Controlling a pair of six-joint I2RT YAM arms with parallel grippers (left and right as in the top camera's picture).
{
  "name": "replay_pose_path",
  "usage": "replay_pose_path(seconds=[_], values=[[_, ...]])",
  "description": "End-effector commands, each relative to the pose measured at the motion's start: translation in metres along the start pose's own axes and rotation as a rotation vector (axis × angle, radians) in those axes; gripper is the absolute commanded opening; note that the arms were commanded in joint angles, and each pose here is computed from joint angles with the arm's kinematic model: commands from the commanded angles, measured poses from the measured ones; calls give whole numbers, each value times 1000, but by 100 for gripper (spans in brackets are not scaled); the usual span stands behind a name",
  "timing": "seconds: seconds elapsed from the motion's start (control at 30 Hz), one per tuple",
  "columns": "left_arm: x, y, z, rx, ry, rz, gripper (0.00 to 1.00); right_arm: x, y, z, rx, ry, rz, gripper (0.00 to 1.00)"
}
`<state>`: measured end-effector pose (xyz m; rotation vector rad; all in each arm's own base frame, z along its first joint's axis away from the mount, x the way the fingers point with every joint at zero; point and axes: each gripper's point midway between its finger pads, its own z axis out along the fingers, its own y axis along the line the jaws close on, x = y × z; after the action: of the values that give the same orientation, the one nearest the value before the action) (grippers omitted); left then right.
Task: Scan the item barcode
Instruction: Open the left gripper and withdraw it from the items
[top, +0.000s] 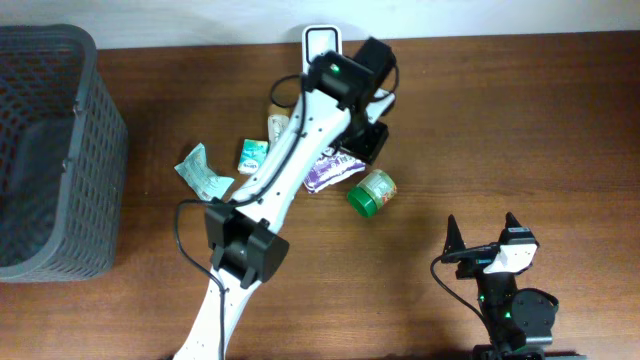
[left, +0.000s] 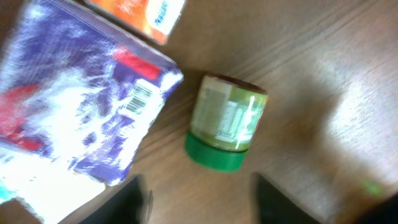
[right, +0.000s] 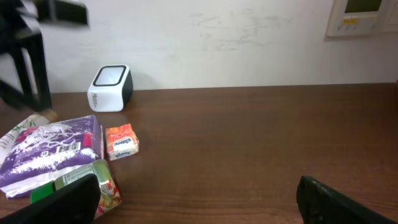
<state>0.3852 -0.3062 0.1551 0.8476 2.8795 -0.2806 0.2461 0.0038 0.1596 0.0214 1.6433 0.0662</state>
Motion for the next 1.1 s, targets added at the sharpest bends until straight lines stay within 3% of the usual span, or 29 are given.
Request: replay_pose_path(seconds=[0.0,0.07,0.1,0.27,0.37,0.53,0.73,0.9,1.07], values=[[-6,12,-33,-9,-67,-21,80,3,0,0,-1,4,7,99],[-7,18,-45,-11,-90,-35,82,3,0,0,0,5,7,99],[-8,22,-51,-6,-107,-43,88,3,0,0,-1,4,7,99],[-9,43,-80,-9,-170,-86,91,3,0,0,0,4,7,99],[-6,54,-109,10,-232,-115,100,3,0,0,0,5,7,99],[9,64,-163,-14,-333,-120,99,3,0,0,0,4,7,99],[76,93,-199,-190,-288,-168,99,3,0,0,0,4,7,99],[133,105,-187,-190,-171,-289,99,3,0,0,0,4,7,99],[167,116,-167,-190,-70,-377,99,3,0,0,0,5,7,99]])
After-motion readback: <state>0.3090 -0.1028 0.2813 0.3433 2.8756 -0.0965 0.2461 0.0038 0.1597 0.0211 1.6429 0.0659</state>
